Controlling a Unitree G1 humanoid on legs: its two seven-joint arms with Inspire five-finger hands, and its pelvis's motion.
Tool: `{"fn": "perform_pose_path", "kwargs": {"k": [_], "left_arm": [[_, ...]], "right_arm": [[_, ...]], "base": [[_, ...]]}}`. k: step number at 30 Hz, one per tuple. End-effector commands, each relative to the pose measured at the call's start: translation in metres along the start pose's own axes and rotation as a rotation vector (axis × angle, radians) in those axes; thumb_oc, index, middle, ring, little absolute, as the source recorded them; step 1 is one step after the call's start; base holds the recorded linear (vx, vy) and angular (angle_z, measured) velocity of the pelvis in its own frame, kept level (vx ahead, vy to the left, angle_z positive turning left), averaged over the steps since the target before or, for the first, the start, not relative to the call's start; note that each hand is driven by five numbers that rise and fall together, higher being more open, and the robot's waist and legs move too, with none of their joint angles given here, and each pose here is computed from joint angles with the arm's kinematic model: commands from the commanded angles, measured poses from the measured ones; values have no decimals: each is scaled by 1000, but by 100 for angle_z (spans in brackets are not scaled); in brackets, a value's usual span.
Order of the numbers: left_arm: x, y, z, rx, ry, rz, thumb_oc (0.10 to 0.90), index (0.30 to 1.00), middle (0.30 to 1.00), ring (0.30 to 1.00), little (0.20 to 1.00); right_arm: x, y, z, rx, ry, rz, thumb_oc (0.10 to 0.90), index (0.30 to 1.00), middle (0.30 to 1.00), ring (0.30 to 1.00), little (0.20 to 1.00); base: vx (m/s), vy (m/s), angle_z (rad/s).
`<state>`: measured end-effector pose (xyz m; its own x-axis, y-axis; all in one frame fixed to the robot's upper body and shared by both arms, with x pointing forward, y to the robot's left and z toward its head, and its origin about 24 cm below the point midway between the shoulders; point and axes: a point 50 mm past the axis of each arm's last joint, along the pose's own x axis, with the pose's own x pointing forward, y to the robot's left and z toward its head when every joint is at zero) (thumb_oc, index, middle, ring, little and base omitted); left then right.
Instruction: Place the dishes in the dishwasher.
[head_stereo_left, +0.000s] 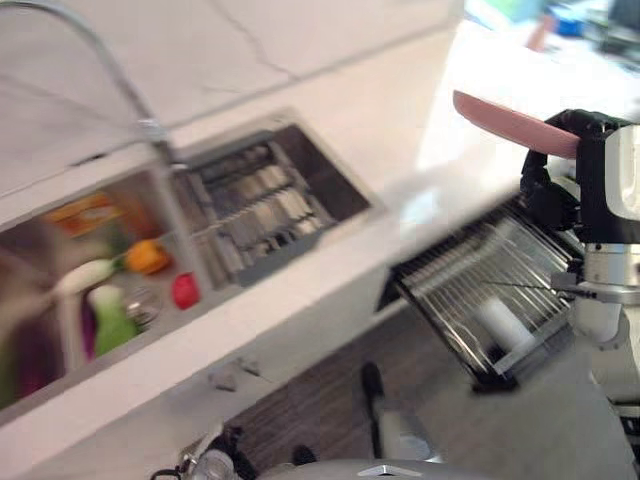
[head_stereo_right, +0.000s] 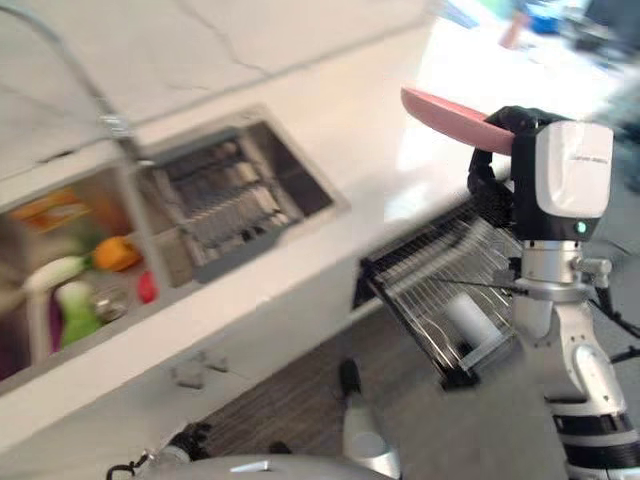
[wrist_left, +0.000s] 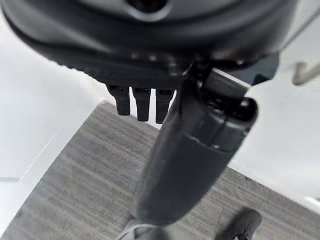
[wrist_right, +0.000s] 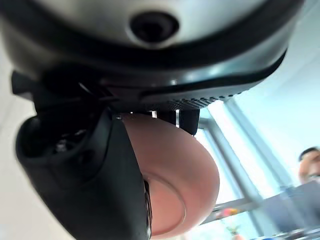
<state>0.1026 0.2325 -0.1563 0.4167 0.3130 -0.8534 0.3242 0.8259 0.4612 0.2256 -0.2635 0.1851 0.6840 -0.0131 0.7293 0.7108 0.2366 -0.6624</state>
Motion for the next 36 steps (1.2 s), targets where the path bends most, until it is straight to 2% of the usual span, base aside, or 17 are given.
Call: {"fn": "perform_pose_path", "kwargs": {"k": [1, 5, 9, 12, 15, 25, 31, 35, 36], "left_arm": [[4, 11, 15, 17, -50, 27, 800, 900, 900, 900, 900], [3, 15, 8, -37, -30, 32, 800, 900, 900, 900, 900], [1, 11, -3, -43, -17, 11, 800, 900, 900, 900, 900], [-1, 9, -12, -69, 11, 13, 800, 900, 900, 900, 900], [-4, 2, -26, -111, 63, 3, 800, 900, 900, 900, 900], [-6, -11, -26, -111, 57, -47, 800, 900, 900, 900, 900], [-8, -11, -35, -110, 83, -46, 800, 900, 900, 900, 900], [-6, -4, -31, -115, 75, -21, 800, 900, 900, 900, 900], [-5, -1, -30, -124, 71, -2, 800, 900, 900, 900, 900]], "right_arm": [[41, -46, 12, -80, -142, -293, 400, 300, 300, 300, 300], [31, -43, -7, -177, -96, -207, 400, 300, 300, 300, 300], [14, -42, -34, -353, -8, -122, 400, 300, 300, 300, 300], [6, -29, -39, -332, 30, -61, 400, 300, 300, 300, 300], [-3, -6, -41, -314, 14, 129, 400, 300, 300, 300, 300], [7, 27, -42, -299, -47, 299, 400, 300, 300, 300, 300], [20, 39, -54, -415, -67, 336, 400, 300, 300, 300, 300], [29, 57, -63, -475, -36, 361, 400, 300, 300, 300, 300], [23, 68, -76, -546, 17, 396, 400, 300, 300, 300, 300]], "base": [[-133, -12, -127], [-230, -85, -74], [-99, -206, -53], [-33, -198, -38], [52, -211, -12], [-5, -94, 12], [21, -26, 47], [-38, -28, 48], [57, -61, 50]]}}
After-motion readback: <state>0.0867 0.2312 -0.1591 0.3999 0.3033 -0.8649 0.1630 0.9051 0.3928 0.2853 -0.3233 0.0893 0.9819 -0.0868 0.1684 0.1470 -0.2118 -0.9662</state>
